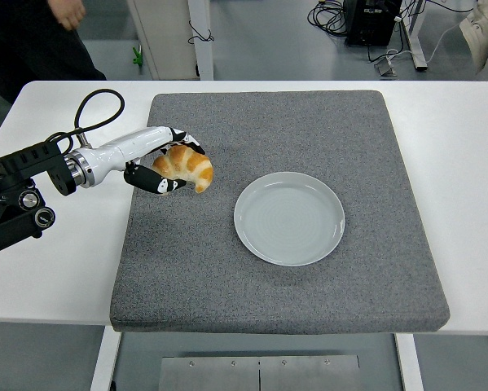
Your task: Place the bread on the plate
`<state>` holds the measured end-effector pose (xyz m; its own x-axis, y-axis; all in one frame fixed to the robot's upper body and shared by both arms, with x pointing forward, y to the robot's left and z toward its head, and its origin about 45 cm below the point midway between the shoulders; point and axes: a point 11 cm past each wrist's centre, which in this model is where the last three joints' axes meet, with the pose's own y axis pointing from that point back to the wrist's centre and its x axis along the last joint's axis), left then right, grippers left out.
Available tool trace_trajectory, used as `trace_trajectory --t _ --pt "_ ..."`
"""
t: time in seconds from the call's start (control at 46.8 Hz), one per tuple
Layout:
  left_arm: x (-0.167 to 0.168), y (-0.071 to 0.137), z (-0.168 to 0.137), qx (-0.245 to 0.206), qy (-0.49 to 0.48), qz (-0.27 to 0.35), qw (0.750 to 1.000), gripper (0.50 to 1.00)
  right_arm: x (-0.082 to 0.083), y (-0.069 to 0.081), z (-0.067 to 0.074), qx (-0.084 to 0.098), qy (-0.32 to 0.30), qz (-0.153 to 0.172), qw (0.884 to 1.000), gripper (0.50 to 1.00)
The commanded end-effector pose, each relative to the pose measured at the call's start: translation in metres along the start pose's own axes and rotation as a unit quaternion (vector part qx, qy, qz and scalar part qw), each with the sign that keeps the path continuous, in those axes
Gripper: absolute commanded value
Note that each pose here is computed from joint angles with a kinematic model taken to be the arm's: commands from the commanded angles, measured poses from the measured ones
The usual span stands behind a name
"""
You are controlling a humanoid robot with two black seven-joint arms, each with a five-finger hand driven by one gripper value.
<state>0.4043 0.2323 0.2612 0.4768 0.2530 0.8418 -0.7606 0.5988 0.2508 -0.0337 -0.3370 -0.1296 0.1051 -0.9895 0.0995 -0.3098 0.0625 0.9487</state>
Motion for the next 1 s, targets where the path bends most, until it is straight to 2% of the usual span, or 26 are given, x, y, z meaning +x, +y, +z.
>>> trace_trajectory --t 0.0,0.62,0.983 --pt "0.008 0.0 0.002 -0.001 -0.004 0.008 1.0 0.525 0.0 0.0 -0.001 0.001 0.0 0.0 1.0 1.0" --pt "0.095 -0.003 0.02 -0.019 -0.018 0.052 0.998 0.525 0.0 0.0 0.0 0.0 0.0 0.0 1.0 1.0" --pt "0.123 -0.018 0.04 -0.043 -0.047 0.075 0.995 0.533 0.0 0.0 -0.001 0.001 0.0 -0.001 1.0 1.0"
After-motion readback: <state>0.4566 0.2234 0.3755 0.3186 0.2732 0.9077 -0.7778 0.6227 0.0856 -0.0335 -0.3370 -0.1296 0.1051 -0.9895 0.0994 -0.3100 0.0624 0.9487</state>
